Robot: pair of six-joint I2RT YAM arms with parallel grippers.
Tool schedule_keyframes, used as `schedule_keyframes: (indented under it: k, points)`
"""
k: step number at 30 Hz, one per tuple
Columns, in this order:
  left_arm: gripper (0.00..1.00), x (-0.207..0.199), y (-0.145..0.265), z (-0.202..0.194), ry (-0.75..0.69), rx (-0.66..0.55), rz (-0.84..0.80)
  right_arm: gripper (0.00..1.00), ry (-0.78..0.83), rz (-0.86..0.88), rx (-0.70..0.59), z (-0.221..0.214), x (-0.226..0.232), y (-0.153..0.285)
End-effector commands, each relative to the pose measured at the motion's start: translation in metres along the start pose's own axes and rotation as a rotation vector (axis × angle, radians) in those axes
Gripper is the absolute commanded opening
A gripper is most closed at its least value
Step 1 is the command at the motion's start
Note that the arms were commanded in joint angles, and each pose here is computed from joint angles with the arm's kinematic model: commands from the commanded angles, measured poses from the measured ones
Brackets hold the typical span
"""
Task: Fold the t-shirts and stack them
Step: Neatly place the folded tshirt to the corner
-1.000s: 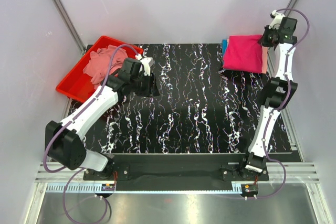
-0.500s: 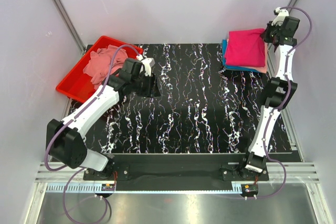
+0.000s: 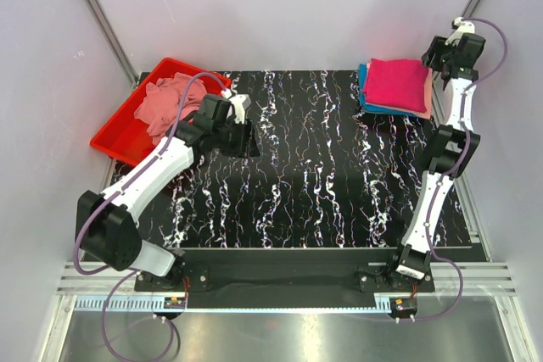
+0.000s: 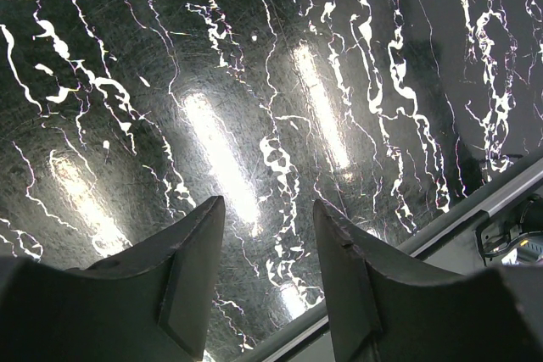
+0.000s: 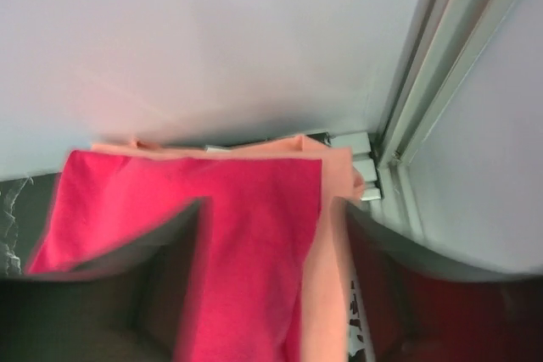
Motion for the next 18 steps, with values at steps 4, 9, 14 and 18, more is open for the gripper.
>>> schedule_keyframes:
  k: [4, 9, 14, 18]
  points:
    - [0.53, -0.009, 0.005, 0.006, -0.027, -0.05, -0.055, 1.0, -0.054, 0.064, -0.15, 0.066, 0.031, 0.029]
    - [0.54, -0.02, 0.024, 0.017, -0.06, -0.152, -0.098, 1.0, -0.075, 0.059, -0.096, 0.078, 0.072, 0.07]
    - [0.54, -0.022, 0.043, 0.025, -0.101, -0.28, -0.078, 1.0, -0.263, 0.041, 0.106, 0.049, 0.091, 0.116]
    - [0.56, -0.021, 0.056, 0.029, -0.117, -0.373, -0.048, 1.0, -0.273, -0.041, 0.152, 0.033, 0.11, 0.157]
Point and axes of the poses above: each gripper's point midway between its finger pads, its own y axis back along the fingers, its own x axis along the line the jaws close on, z = x × y, the point moved 5 cm from there along y, back along the fingers, and after that the axes turned 12 degrees about -y, right-handed, at the moved point
